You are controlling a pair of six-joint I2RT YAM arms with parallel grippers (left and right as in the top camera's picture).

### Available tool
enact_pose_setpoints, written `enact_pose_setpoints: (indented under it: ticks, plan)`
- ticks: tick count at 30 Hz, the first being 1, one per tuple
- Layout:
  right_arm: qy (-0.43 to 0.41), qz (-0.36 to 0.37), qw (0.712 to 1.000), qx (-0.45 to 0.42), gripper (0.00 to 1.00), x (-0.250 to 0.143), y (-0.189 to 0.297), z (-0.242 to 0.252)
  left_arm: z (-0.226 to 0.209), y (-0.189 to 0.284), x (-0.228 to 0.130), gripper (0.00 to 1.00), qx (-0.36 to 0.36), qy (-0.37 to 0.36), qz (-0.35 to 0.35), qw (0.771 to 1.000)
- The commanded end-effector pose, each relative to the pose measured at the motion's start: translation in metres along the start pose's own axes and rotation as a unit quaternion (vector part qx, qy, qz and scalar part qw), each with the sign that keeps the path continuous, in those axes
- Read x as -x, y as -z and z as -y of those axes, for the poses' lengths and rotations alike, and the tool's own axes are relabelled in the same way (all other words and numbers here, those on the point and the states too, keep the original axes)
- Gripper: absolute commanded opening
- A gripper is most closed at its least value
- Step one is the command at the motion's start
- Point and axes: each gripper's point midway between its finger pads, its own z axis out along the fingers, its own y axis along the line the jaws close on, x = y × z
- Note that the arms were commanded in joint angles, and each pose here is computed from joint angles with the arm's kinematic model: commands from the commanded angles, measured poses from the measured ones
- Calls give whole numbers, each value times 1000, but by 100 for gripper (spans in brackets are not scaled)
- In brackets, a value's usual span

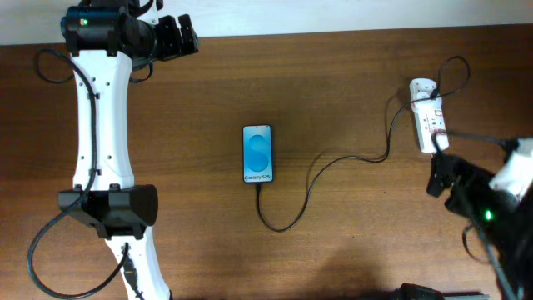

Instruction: Plug charger to phone and switch on socket

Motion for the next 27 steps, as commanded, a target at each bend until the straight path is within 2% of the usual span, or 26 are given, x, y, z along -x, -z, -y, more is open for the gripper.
enact_pose_setpoints:
  ticks: [1, 3, 5, 7, 12, 16, 24, 27]
  plan:
    - [17, 52, 998, 22, 98, -5, 34, -8, -3, 0, 3, 99, 5, -4, 5, 1000]
    - [24, 90, 995, 32, 98, -10, 57, -11, -3, 0, 3, 99, 5, -4, 5, 1000]
    - [26, 96, 994, 37, 98, -17, 66, -12, -3, 0, 3, 99, 5, -4, 5, 1000]
    - [25, 75, 995, 55, 98, -34, 71, -16, -3, 0, 3, 99, 5, -4, 5, 1000]
    - [22, 62, 996, 52, 99, -42, 71, -14, -3, 0, 3, 99, 5, -4, 5, 1000]
    - [6, -13, 999, 31, 98, -79, 68, -3, -3, 0, 3, 99, 5, -4, 5, 1000]
    - [7, -15, 999, 32, 99, -80, 68, -3, -3, 0, 3, 99, 5, -4, 5, 1000]
    - [40, -31, 996, 72, 98, -86, 71, -14, -3, 0, 3, 99, 5, -4, 5, 1000]
